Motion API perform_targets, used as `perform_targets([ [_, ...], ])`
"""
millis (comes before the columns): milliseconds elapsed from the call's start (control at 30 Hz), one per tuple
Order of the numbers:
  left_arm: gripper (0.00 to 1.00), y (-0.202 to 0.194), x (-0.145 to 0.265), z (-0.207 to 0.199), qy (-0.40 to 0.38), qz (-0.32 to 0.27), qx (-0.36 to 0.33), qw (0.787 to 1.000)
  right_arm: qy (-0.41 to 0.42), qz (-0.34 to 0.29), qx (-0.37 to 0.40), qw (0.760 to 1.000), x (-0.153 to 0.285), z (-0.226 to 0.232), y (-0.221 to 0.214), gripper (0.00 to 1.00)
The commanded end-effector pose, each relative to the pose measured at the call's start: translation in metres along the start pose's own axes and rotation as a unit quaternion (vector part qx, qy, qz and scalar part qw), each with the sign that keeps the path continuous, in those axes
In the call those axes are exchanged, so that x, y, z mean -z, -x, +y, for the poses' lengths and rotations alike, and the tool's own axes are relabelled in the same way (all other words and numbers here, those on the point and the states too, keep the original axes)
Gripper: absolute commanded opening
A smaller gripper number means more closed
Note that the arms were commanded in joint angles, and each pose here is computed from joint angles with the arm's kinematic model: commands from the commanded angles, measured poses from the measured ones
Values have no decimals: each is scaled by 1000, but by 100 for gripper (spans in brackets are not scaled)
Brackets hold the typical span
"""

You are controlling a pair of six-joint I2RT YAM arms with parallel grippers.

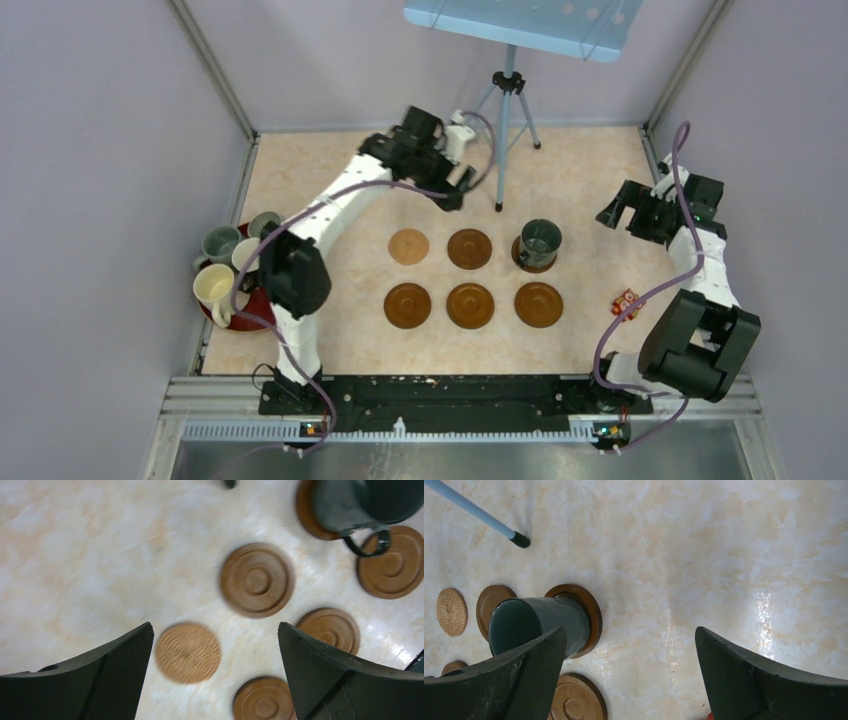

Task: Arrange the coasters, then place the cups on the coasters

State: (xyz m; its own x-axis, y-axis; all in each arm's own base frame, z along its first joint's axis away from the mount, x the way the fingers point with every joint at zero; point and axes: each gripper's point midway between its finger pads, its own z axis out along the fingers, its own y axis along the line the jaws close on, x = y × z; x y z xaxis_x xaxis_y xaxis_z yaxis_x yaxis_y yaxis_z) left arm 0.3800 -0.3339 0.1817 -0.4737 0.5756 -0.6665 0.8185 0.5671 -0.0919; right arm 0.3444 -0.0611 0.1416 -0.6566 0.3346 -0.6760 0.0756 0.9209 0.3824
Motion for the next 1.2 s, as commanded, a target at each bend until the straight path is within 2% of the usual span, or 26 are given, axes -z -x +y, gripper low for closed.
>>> perform_targets([
  [0,99,-8,81,48,43,-45,49,997,42,-35,51,997,9,15,13,99],
  [300,99,-109,200,108,147,-43,139,978,105,-15,61,992,5,31,7,99],
  [567,99,-218,294,122,276,-17,235,932,125,-3,53,991,-1,35,3,99],
  [800,96,-307,340,114,336,33,287,896,136,-7,57,989,3,40,4,99],
  [933,91,-346,357,107,355,55,297,885,139,-7,58,989,4,42,4,99],
  [1033,86,-380,362,105,355,60,322,876,143,-6,57,988,5,43,3,99],
  [1167,74,-412,354,99,326,62,351,876,144,-5,56,988,5,43,2,99],
])
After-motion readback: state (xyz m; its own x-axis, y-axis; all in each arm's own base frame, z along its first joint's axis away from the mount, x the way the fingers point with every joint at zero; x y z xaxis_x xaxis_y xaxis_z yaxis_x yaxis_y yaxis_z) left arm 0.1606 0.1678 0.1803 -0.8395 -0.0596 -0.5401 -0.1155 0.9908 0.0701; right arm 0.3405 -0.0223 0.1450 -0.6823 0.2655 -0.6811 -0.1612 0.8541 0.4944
